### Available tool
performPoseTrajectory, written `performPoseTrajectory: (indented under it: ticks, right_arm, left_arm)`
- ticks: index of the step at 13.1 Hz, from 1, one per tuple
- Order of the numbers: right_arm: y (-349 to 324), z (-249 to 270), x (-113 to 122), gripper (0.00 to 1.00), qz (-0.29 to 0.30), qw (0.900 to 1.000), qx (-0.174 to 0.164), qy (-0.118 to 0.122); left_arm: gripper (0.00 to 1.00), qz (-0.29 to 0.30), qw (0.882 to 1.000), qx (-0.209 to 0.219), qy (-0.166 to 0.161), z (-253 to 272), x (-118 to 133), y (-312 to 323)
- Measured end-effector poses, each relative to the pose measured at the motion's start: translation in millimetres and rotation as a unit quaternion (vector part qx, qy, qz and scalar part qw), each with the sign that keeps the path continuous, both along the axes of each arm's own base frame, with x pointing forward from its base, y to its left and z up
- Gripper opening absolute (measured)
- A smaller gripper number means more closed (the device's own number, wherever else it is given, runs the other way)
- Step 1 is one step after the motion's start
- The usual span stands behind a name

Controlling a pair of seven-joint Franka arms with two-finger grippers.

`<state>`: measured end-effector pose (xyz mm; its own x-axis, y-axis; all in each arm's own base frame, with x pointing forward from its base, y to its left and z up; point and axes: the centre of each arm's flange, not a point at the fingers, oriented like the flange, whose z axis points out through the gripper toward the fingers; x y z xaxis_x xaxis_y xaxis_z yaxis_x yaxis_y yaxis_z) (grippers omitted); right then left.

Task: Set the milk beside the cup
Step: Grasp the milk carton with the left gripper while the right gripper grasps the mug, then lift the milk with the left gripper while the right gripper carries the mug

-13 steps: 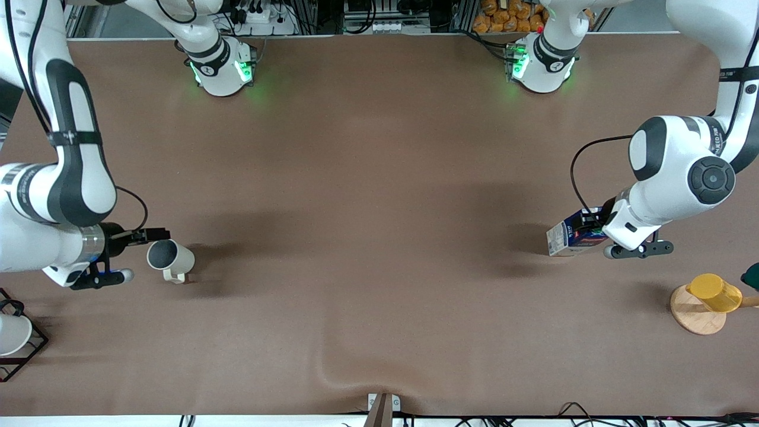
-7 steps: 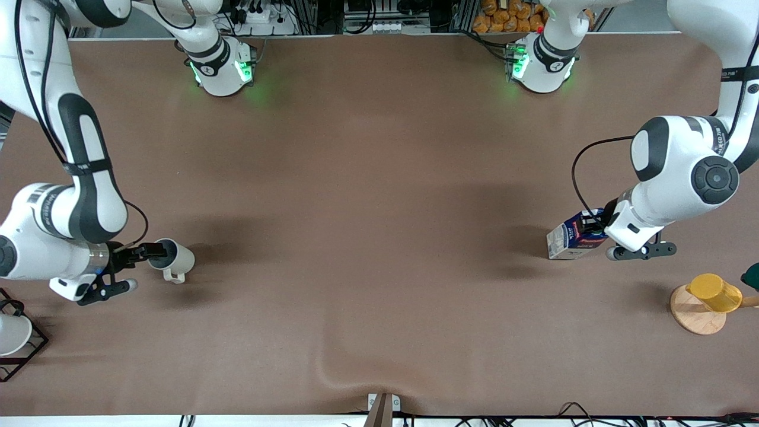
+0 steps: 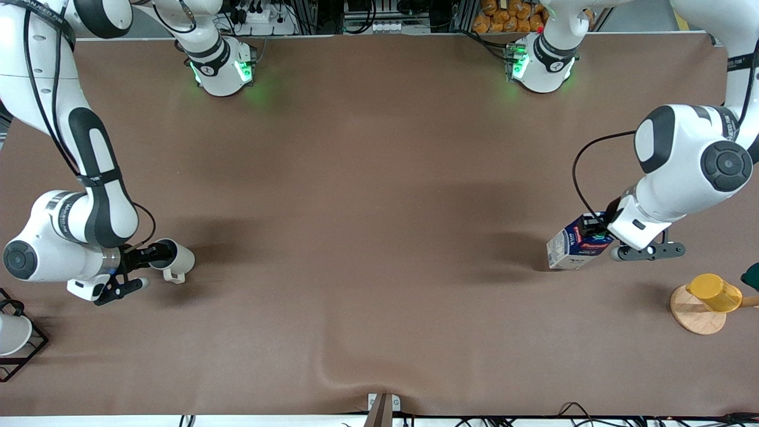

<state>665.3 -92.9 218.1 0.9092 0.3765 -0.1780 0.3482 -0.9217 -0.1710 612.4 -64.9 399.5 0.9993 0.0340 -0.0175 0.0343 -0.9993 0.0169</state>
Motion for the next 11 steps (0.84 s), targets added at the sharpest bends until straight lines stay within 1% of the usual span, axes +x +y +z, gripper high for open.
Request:
performPoseTrajectory:
  ticks: [3, 5, 8, 11]
  right_arm:
    - [0, -1, 0, 0.23, 0.000, 1.000, 0.000, -0.001]
    - [3, 2, 2, 0.05, 0.002, 1.000, 0.000, -0.006]
    - [17, 12, 11, 0.05, 0.013, 1.000, 0.003, -0.018]
    - [58, 26, 22, 0.05, 0.032, 0.999, 0.002, -0.031]
  left_arm:
    - [0.42, -0.025, 1.000, -0.002, 0.014, 26, -4, -30]
    - [0.42, -0.039, 0.999, -0.004, 0.019, 37, -7, -48]
    - [0.42, -0.050, 0.999, -0.008, 0.008, 53, -5, -64]
    - [0.42, -0.048, 0.999, -0.011, -0.003, 66, -2, -70]
